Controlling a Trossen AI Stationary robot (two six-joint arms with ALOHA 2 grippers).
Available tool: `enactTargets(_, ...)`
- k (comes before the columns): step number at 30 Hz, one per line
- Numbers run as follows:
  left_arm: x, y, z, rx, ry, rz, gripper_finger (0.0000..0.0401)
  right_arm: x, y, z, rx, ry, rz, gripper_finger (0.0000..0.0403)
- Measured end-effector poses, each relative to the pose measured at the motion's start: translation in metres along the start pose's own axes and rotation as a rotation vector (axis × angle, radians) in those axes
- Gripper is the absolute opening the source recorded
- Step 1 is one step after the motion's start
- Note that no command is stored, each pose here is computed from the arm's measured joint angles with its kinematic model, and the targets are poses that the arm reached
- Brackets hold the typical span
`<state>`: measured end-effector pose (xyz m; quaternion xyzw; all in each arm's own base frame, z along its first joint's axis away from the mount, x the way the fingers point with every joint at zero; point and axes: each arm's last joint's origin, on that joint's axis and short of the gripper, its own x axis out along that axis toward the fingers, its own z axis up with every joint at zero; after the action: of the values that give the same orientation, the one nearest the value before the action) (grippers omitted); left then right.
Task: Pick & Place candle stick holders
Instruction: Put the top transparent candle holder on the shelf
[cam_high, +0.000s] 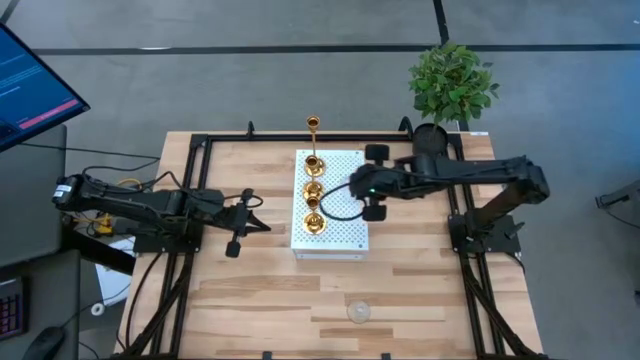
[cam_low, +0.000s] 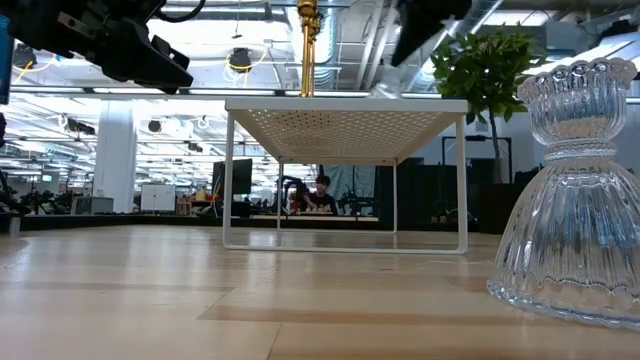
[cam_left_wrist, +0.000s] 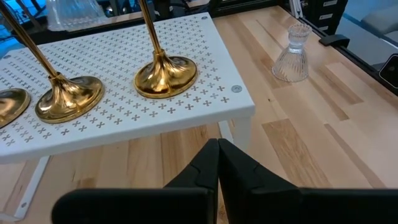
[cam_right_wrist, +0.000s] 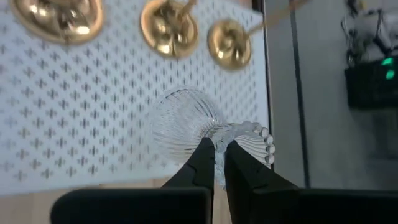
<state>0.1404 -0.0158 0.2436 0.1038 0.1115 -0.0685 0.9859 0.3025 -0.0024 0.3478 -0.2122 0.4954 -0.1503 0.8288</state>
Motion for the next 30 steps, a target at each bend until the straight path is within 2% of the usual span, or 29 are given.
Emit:
enactTargets(6,0.000,0.000,0.000,0.000,0.000,0.000,0.0008,0.011,-0.003,0.021,-0.082,0.023,0.001,0.0004)
enactTargets(16,0.000,0.000,0.000,0.000,0.000,0.000,0.0008,0.041,-0.004,0.024,-0.145,0.106,0.054,0.0004)
enactTargets(25,0.000,0.000,0.000,0.000,0.000,0.000,0.0008,0.045,-0.013,0.023,-0.126,0.101,0.044,0.0004)
enactTargets(30,0.000,0.000,0.000,0.000,0.000,0.000,0.0008,0.047,-0.018,0.022,-0.102,0.086,0.096,0.0004)
